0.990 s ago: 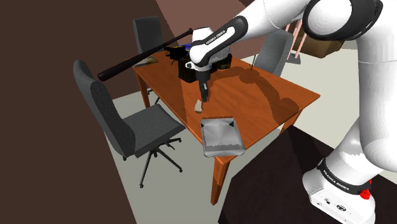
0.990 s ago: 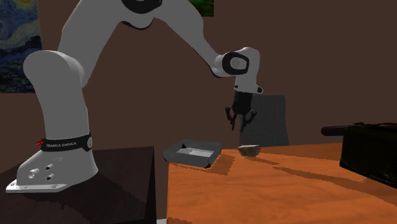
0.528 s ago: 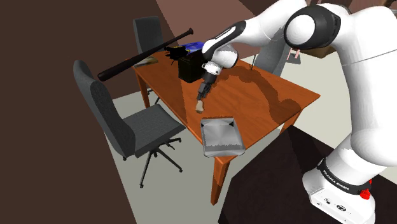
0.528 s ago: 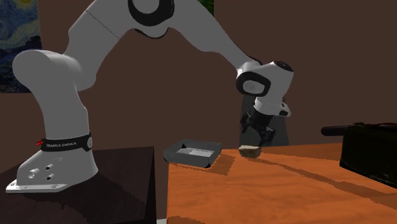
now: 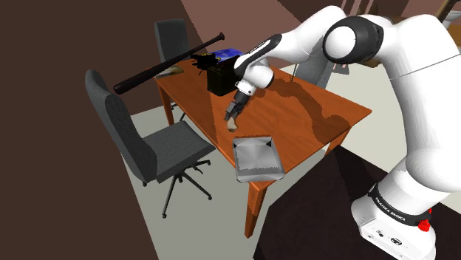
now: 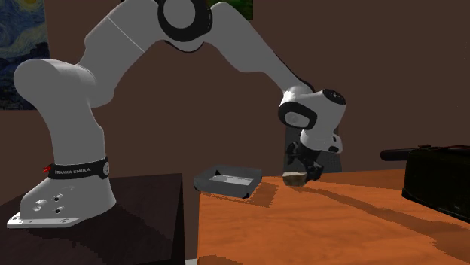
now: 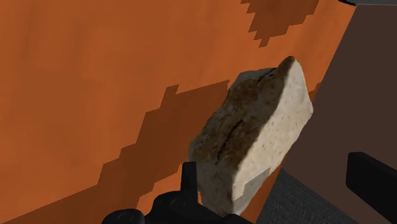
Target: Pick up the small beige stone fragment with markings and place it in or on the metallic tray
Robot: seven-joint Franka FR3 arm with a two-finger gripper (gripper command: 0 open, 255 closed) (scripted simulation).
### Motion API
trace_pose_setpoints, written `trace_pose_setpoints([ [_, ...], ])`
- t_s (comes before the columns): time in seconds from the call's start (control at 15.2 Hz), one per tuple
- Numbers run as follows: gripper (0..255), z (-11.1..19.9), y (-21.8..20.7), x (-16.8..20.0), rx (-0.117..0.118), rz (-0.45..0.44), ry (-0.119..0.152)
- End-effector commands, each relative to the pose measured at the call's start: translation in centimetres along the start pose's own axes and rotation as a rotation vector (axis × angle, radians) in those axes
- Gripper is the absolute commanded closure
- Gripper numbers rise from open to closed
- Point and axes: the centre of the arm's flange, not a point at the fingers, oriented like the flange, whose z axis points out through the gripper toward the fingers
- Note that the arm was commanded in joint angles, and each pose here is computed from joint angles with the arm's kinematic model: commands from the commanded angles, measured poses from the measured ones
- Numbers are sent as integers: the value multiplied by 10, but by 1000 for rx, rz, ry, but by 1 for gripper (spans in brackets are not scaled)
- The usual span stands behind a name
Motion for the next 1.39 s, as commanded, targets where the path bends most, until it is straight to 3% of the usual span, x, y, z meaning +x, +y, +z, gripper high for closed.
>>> trace_pose_setpoints([
  [0.0,0,5,0,1,0,1,1],
  [0.46,0,5,0,1,0,1,1],
  [0.53,255,5,0,1,0,1,1],
  [1.12,255,5,0,1,0,0,1],
  [1.32,255,-8,-9,4,0,1,1],
])
